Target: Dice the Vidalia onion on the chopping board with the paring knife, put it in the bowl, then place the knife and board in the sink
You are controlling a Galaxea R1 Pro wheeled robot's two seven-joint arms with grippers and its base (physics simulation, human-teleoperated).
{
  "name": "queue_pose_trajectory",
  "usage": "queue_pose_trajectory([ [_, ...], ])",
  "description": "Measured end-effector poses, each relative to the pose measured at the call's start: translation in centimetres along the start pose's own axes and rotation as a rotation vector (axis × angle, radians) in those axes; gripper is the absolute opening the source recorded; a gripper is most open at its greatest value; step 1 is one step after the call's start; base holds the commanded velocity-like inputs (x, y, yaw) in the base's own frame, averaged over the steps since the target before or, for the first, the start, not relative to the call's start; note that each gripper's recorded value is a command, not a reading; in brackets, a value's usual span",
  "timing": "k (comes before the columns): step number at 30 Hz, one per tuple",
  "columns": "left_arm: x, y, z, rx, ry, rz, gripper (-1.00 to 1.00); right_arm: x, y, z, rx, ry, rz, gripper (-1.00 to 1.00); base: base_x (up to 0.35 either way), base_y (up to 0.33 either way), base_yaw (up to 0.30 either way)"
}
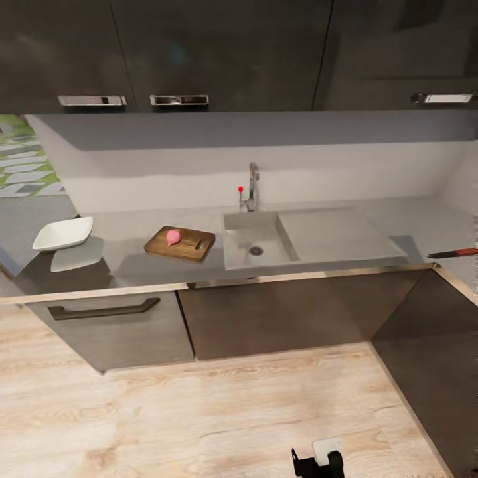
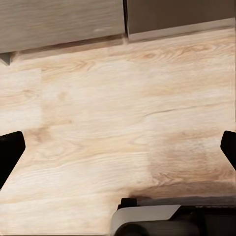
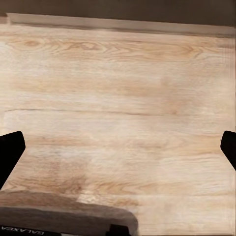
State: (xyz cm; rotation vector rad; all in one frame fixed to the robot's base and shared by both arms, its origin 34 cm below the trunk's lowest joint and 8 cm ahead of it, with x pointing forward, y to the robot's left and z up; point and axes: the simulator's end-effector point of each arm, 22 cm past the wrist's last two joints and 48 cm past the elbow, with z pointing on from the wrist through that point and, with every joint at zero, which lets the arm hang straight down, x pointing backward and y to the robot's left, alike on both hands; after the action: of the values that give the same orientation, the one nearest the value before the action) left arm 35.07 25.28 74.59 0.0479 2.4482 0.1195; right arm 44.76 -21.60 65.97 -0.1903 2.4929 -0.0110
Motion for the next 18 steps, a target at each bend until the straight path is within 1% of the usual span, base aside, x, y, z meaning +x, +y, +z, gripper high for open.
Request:
queue_pose_trajectory([
  [4,0.5,0.2,0.0,-0.005,0.009,-0.001,1.0,0.0,-0.1,0.0,0.004,0.001,0.012,1.0,0.0,0.0,-0.254],
  [6,0.7,0.5,0.0,-0.013,0.014,-0.009,1.0,0.0,-0.2,-0.1,0.008,0.001,0.028,1.0,0.0,0.0,-0.271],
  [8,0.8,1.2,0.0,-0.03,0.016,-0.02,1.0,0.0,-0.6,-0.1,0.015,0.001,0.038,1.0,0.0,0.0,-0.275],
  [10,1.1,2.7,0.1,-0.062,0.025,-0.038,1.0,0.1,-1.6,-0.1,0.031,0.003,0.056,1.0,0.0,0.0,-0.278],
  [18,1.1,3.2,0.1,-0.071,0.023,-0.044,1.0,-0.1,-2.0,-0.1,0.037,-0.002,0.062,1.0,0.0,0.0,-0.279],
])
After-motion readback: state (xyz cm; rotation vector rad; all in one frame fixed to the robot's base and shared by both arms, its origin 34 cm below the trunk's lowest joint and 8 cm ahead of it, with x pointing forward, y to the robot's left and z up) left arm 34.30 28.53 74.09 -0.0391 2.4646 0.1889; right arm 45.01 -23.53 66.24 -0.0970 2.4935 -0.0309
